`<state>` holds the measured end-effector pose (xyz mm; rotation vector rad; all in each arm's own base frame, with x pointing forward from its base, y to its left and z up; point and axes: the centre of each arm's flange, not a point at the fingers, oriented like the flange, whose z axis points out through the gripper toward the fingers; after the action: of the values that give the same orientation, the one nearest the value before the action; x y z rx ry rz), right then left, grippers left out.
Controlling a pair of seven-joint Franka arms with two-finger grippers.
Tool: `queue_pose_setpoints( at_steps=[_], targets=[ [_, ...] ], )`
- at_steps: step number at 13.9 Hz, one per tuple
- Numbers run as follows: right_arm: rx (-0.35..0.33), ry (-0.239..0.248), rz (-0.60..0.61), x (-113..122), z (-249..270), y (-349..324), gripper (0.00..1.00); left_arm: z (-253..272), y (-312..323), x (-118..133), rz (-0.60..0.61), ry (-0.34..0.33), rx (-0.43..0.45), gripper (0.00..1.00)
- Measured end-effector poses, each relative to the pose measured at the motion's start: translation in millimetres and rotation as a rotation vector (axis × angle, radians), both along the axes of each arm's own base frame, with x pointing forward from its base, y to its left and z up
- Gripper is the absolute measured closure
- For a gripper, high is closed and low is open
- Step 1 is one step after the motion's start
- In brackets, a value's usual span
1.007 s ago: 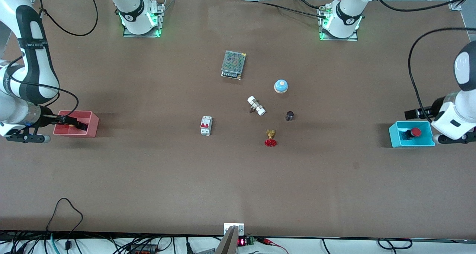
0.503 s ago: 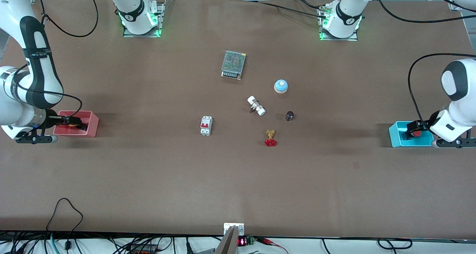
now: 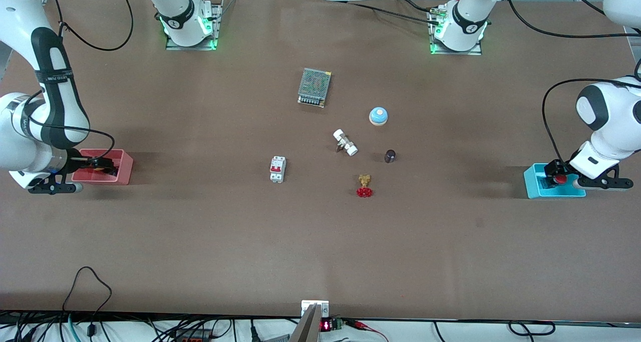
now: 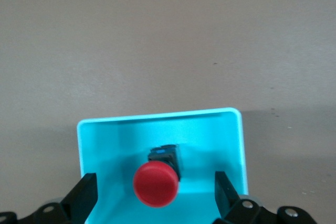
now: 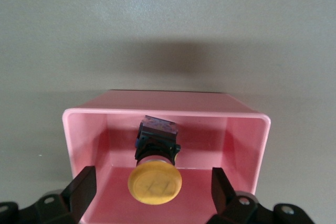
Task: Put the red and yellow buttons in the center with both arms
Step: 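Close the right gripper on yellow button while the left gripper grips red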
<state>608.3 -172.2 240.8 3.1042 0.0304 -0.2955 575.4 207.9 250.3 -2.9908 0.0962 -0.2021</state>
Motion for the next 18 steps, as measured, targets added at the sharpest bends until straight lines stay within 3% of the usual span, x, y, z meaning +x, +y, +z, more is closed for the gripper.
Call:
queue_pose_setpoints(
  at_steps=[1,2,4,8,9,10,13,18],
  targets=[
    [0.0,0.003,0.0,0,-2,0,0.04,-3,1,0,0.0,0.001,-0.001,0.03],
    [0.001,0.007,0.0,-1,-5,0,0.09,-6,0,-1,-0.001,0.006,-0.003,0.13],
    [0.002,0.011,0.0,-1,-7,0,0.26,-14,2,-2,0.002,0.017,-0.008,0.16],
    [0.002,0.014,-0.001,-1,-10,0,0.29,-24,3,-5,0.006,0.031,-0.015,0.27],
    [0.003,0.013,-0.001,-1,-9,0,0.29,-25,3,-5,0.005,0.031,-0.016,0.33],
    [0.003,0.011,-0.001,-1,-9,0,0.3,-24,3,-4,0.005,0.031,-0.015,0.46],
    [0.004,0.006,-0.003,0,-9,0,0.36,-20,4,-1,0.003,0.02,-0.012,0.59],
    [0.004,-0.004,-0.006,1,-8,0,0.41,9,7,12,-0.06,-0.006,0.014,0.58]
  ],
)
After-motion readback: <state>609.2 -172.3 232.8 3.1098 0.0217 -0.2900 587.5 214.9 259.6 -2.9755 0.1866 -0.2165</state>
